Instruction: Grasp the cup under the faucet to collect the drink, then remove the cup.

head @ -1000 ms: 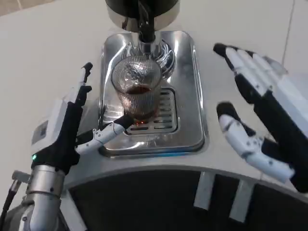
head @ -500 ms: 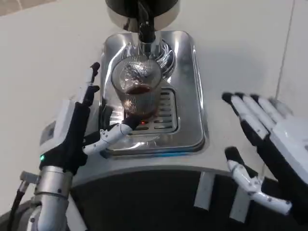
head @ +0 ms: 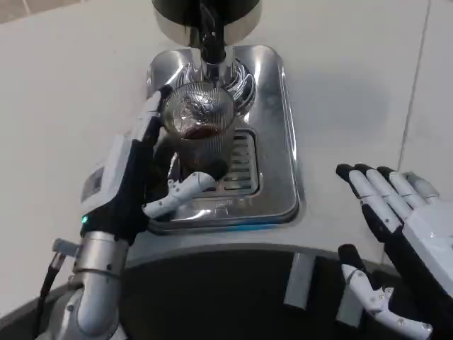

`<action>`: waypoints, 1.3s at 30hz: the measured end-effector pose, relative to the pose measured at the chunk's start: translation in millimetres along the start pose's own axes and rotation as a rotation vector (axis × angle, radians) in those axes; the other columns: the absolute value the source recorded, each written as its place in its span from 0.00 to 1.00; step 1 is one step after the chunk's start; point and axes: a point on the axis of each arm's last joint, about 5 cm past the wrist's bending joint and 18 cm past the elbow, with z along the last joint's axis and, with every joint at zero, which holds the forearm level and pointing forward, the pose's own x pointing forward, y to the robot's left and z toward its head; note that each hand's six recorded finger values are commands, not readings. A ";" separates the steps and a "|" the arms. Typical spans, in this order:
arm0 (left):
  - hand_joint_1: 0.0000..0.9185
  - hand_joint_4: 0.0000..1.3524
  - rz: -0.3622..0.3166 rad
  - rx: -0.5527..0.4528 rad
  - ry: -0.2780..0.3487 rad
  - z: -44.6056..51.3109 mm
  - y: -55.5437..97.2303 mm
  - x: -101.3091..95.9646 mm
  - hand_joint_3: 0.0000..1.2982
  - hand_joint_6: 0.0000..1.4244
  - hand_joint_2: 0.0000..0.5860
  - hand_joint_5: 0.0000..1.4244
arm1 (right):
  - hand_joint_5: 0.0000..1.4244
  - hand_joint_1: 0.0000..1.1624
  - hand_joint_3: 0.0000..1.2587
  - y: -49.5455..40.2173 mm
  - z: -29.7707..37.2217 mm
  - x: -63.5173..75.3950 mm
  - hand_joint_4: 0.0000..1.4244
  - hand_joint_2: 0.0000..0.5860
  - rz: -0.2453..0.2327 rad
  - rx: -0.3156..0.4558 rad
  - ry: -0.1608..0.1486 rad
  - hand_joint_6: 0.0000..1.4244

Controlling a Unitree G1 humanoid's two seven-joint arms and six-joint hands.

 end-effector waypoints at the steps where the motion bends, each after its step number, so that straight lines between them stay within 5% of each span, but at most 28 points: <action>1: 0.33 0.00 -0.004 0.000 0.000 0.3 -0.9 1.9 0.07 0.13 0.06 0.13 | 0.00 0.17 0.00 -0.3 1.6 0.0 0.00 0.99 -0.006 0.010 -0.001 0.00; 7: 0.45 0.00 -0.021 0.005 -0.010 2.0 -2.3 9.9 0.06 0.08 0.11 0.11 | 0.00 0.13 0.00 -0.9 5.0 0.9 0.00 0.97 0.011 0.030 -0.006 0.00; 18: 0.40 0.00 -0.066 -0.011 -0.026 -3.0 -2.0 11.1 0.00 0.09 0.08 0.09 | 0.00 0.10 0.00 -3.7 6.0 4.8 0.00 0.93 0.010 0.044 -0.001 0.00; 34: 0.44 0.00 -0.001 -0.050 -0.020 5.2 -16.3 20.6 0.09 0.15 0.08 0.17 | 0.00 0.09 0.00 -5.1 7.4 6.4 0.00 0.91 0.029 0.056 0.046 0.00; 39: 0.47 0.12 0.030 -0.037 -0.004 8.6 -20.0 26.1 0.19 0.37 0.09 0.31 | 0.00 0.08 0.00 -4.7 8.9 6.6 0.00 0.91 0.043 0.073 0.060 0.00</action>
